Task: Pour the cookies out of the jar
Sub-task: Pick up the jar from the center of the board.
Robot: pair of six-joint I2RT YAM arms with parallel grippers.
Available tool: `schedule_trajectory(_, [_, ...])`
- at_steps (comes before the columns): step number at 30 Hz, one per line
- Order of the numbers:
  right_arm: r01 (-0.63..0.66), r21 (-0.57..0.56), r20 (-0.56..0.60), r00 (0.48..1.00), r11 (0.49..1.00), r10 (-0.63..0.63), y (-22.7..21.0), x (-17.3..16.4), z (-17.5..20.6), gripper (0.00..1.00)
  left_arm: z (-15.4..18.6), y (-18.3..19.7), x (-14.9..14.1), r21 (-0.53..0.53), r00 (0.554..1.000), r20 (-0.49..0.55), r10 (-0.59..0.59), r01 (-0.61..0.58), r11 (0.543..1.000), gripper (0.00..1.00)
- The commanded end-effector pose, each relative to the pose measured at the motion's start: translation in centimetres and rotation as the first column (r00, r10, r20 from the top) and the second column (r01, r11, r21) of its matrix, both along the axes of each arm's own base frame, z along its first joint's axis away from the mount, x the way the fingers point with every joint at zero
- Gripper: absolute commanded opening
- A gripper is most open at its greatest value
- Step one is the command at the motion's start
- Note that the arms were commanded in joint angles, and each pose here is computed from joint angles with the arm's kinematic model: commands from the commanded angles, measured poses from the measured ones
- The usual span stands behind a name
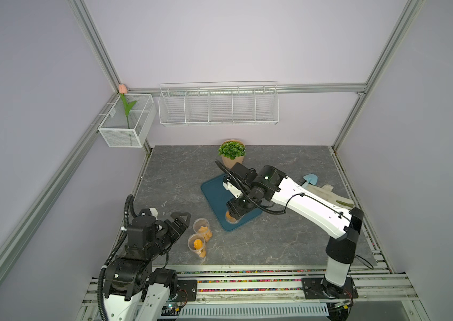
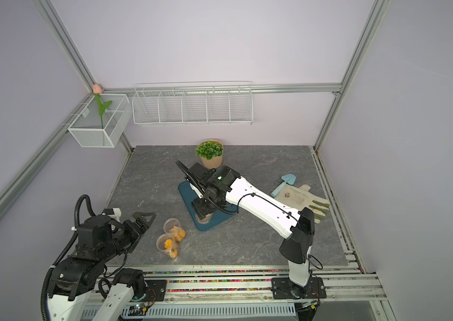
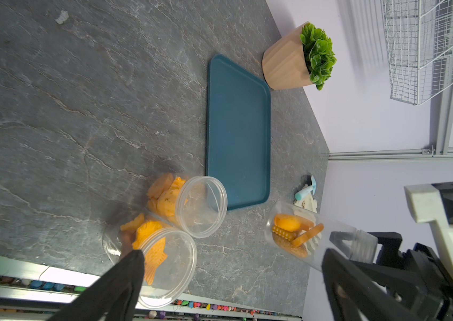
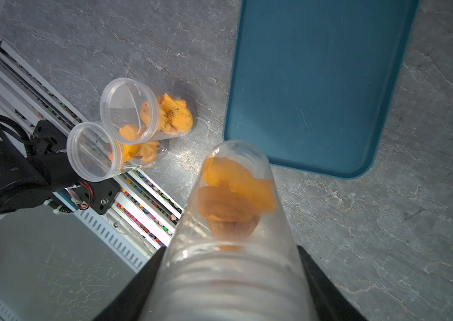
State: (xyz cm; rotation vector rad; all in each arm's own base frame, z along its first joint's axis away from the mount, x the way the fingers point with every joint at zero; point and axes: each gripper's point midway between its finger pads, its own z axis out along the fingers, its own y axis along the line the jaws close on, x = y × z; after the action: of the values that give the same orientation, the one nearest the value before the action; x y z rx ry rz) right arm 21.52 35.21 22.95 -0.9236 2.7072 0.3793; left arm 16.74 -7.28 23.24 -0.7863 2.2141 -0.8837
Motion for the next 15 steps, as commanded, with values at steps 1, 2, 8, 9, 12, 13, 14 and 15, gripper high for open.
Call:
schedule_trajectory(1, [0.051, 0.052, -0.022, 0.999, 0.997, -0.05, -1.4, -0.1, 1.5, 0.58, 0.2, -0.4, 0.2, -0.009, 1.0, 0.008, -0.02, 0.02, 1.0, 0.99])
schedule_trajectory(2, [0.065, 0.07, -0.029, 0.998, 0.995, -0.063, -1.6, -0.1, 1.8, 0.58, 0.3, -0.5, 0.2, -0.011, 1.0, 0.008, -0.022, 0.022, 1.0, 0.99])
schedule_trajectory(8, [0.156, 0.182, -0.061, 0.987, 0.971, -0.148, -3.8, 0.2, 4.0, 0.58, 1.0, -1.0, 0.7, -0.032, 0.999, 0.022, -0.045, 0.046, 0.998, 0.99])
schedule_trajectory(9, [0.175, 0.2, -0.067, 0.984, 0.964, -0.164, -4.4, 0.3, 4.4, 0.58, 1.1, -1.2, 0.8, -0.037, 0.998, 0.025, -0.052, 0.053, 0.998, 0.99])
schedule_trajectory(12, [0.226, 0.251, -0.082, 0.974, 0.941, -0.212, -6.0, 0.5, 5.5, 0.58, 1.7, -1.6, 1.1, -0.051, 0.997, 0.036, -0.069, 0.071, 0.996, 0.99])
schedule_trajectory(13, [0.242, 0.265, -0.087, 0.97, 0.933, -0.227, -6.5, 0.5, 5.8, 0.58, 1.9, -1.8, 1.2, -0.056, 0.996, 0.04, -0.076, 0.078, 0.995, 0.99])
schedule_trajectory(14, [0.259, 0.285, -0.091, 0.966, 0.923, -0.243, -7.1, 0.6, 6.3, 0.58, 2.0, -1.9, 1.3, -0.061, 0.996, 0.043, -0.082, 0.084, 0.995, 0.99])
schedule_trajectory(15, [0.276, 0.305, -0.093, 0.961, 0.911, -0.26, -7.8, 0.7, 6.8, 0.58, 2.2, -2.0, 1.4, -0.066, 0.995, 0.047, -0.086, 0.089, 0.994, 0.99])
